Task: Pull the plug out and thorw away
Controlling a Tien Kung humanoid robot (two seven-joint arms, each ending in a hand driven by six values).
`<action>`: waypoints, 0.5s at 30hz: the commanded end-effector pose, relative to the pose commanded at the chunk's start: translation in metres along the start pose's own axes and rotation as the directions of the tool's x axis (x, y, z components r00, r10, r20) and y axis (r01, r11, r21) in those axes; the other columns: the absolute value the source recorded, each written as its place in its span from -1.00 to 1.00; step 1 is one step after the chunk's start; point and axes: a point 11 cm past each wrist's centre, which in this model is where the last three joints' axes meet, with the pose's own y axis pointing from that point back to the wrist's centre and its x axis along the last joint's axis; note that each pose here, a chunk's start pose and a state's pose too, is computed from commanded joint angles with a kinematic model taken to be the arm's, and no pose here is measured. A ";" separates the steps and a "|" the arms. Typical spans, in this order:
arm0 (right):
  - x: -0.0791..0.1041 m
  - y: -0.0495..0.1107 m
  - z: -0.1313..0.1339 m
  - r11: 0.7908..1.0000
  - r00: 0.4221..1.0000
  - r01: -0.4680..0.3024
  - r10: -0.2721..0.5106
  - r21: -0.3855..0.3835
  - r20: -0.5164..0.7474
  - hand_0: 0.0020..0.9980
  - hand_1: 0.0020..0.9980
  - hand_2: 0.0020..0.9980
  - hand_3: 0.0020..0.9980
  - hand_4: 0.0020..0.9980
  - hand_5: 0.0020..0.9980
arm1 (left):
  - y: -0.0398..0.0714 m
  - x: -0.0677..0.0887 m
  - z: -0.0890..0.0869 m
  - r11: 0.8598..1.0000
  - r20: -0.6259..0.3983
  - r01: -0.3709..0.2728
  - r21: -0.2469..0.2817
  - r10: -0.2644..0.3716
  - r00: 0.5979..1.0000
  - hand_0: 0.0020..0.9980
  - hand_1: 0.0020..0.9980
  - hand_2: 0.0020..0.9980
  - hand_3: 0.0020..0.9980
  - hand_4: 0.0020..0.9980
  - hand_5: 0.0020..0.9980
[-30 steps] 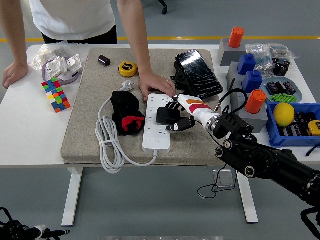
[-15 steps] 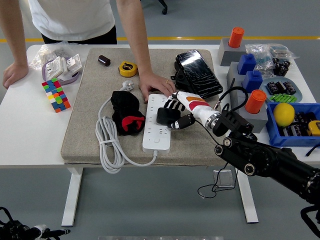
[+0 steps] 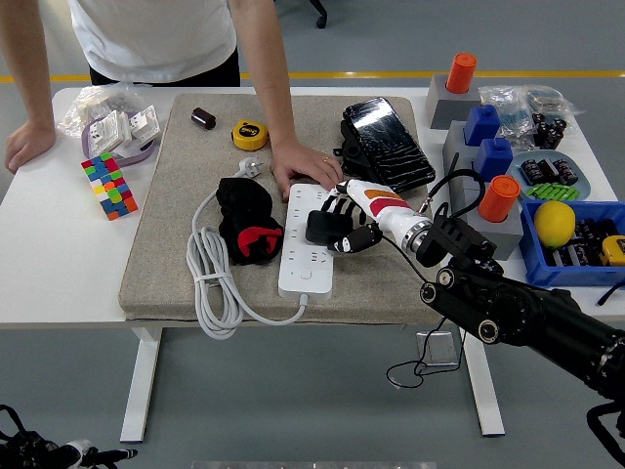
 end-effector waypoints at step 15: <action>0.003 0.000 -0.014 0.999 0.999 -0.021 0.020 0.039 0.031 -0.43 -0.39 -0.21 -0.03 0.88 -1.00 | 0.000 -0.001 0.000 1.000 -0.003 0.001 -0.001 -0.001 1.000 0.06 0.33 0.39 0.34 0.68 0.38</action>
